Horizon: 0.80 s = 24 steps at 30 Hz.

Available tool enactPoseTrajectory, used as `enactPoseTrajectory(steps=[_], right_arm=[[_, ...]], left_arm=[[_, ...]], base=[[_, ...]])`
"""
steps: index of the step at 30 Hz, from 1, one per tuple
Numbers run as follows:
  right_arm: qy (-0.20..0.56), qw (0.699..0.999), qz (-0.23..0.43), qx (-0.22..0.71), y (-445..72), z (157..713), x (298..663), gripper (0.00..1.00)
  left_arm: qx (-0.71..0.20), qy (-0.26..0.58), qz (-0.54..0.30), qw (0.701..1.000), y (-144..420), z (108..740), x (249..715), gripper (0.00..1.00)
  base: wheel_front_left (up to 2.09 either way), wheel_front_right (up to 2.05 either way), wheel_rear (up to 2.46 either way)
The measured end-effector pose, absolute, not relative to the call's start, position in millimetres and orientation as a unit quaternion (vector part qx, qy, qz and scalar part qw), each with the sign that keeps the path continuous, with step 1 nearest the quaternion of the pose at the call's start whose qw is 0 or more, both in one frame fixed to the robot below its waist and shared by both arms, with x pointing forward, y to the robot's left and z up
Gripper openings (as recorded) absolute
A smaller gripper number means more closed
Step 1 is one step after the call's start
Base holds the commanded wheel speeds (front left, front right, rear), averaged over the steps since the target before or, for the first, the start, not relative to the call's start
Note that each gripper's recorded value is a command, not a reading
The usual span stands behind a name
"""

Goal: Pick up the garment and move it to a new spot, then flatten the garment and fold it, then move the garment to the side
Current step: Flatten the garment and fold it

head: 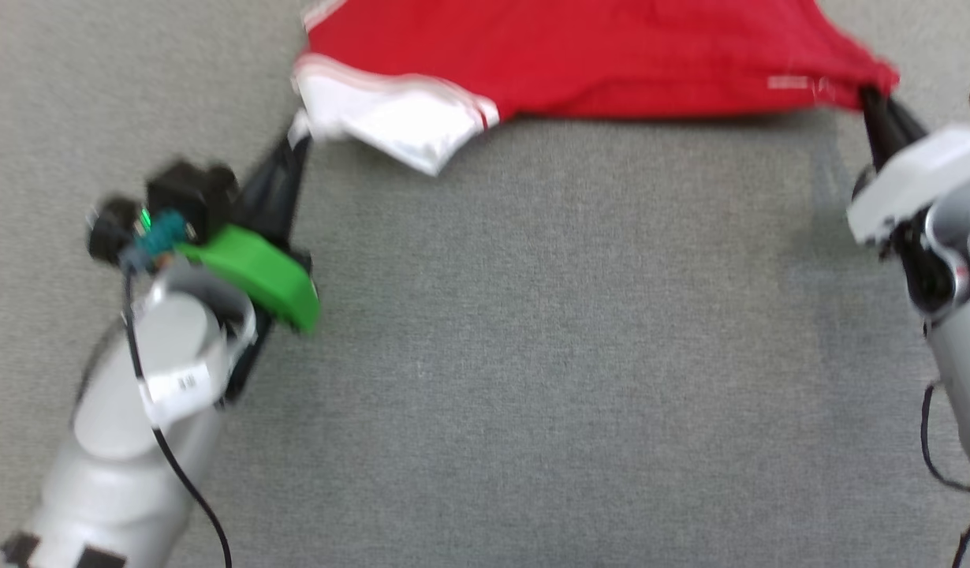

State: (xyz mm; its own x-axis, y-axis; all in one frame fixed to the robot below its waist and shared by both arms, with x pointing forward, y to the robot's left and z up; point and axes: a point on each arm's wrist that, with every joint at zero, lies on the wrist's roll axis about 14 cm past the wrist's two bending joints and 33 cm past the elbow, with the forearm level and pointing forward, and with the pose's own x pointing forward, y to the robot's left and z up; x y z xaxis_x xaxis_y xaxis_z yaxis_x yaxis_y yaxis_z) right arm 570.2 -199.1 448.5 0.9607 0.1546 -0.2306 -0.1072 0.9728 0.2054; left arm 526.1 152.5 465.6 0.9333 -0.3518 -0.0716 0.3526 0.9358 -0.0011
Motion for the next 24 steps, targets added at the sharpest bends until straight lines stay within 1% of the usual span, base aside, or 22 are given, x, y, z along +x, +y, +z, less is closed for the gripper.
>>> enactPoseTrajectory(steps=[5,9,19,24], right_arm=[[0.156,0.978,0.058,0.127,-202.8,439.3,529.7,0.0],[0.192,0.968,0.057,0.152,-200.0,428.2,500.2,0.0],[0.227,0.951,0.07,0.198,-192.4,426.7,449.2,0.0],[0.236,0.947,0.064,0.21,-200.5,426.6,424.7,0.0]], left_arm=[[-0.018,0.072,-0.178,0.981,154.3,459.9,476.2,0.0],[-0.016,0.083,-0.185,0.979,154.5,463.2,444.0,0.0],[-0.013,0.112,-0.19,0.975,155.3,458.3,379.8,0.0],[-0.014,0.119,-0.202,0.972,149.7,456.6,354.0,0.0]], base=[[0.0,0.0,0.0],[0.0,0.0,0.0],[0.0,0.0,0.0],[0.0,0.0,0.0]])
